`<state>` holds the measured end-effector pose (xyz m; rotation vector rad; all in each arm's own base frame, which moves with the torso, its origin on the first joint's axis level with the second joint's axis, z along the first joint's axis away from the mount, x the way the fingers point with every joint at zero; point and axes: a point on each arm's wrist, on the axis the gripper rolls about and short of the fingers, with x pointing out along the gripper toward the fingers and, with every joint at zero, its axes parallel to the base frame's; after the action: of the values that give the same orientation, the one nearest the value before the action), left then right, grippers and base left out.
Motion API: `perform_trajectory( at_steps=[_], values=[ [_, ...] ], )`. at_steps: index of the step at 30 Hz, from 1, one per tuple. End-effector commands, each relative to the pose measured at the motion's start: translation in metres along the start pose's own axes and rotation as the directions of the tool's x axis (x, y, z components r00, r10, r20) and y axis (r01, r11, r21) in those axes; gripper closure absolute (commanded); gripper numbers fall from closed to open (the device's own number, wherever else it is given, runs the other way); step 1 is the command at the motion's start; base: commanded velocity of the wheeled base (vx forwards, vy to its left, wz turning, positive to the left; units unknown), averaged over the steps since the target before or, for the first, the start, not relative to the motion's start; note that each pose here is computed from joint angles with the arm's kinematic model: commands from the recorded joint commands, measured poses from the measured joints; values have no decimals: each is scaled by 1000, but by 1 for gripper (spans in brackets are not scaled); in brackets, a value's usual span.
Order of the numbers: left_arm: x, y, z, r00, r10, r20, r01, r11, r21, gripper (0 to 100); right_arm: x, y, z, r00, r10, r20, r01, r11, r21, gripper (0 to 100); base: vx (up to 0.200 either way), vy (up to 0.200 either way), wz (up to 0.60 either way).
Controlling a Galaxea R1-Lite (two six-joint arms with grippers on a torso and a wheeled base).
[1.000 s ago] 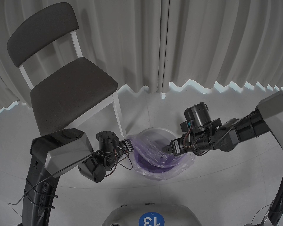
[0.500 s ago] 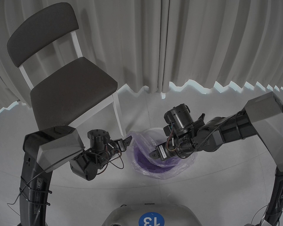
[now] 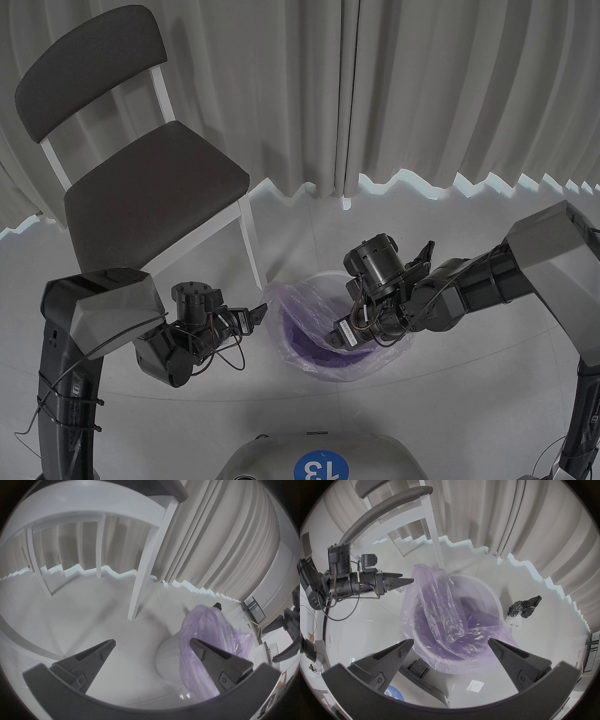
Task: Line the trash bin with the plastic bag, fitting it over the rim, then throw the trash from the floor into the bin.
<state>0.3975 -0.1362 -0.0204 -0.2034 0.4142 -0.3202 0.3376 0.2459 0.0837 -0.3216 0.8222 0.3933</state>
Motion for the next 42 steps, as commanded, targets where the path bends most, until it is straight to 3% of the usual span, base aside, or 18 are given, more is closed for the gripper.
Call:
perform_trajectory(
  at_steps=[1, 11, 15, 17, 19, 25, 35, 42],
  values=[
    [14, 7, -23, 999, 13, -44, -13, 1000, -1, 0, -11, -8, 3, 1000, -12, 19, 12, 1000, 12, 0, 0, 0, 0],
    [30, 4, -44, 997, 3, -71, -3, 1000, -7, 0, -44, -60, -6, 996, -81, 26, 78, 992, 99, 0, 0, 0, 0],
    [29, 5, -40, 998, 9, -61, -10, 1000, -9, 0, -42, -83, -35, 994, -108, -28, 111, 983, 146, 0, 0, 0, 0],
    [28, 4, -40, 998, 9, -60, -9, 1000, -9, 0, -41, -83, -35, 994, -109, -29, 112, 983, 147, 0, 0, 0, 0],
    [26, 8, -29, 999, 17, -37, -18, 1000, -15, 0, -27, -99, -60, 991, -131, -36, 136, 973, 186, 0, 0, 0, 0],
    [22, 11, -18, 1000, 23, -13, -23, 999, -30, 0, -4, -104, -83, 992, -103, -72, 116, 970, 212, 0, 0, 0, 0],
    [24, 9, -20, 1000, 18, -12, -18, 999, -33, 0, 28, -115, -103, 981, -110, -157, 145, 961, 234, 0, 0, 0, 0],
    [24, 8, -22, 1000, 16, -20, -16, 999, -37, 0, 73, -127, -97, 987, -145, -73, 159, 950, 269, 0, 0, 0, 0]
  ],
)
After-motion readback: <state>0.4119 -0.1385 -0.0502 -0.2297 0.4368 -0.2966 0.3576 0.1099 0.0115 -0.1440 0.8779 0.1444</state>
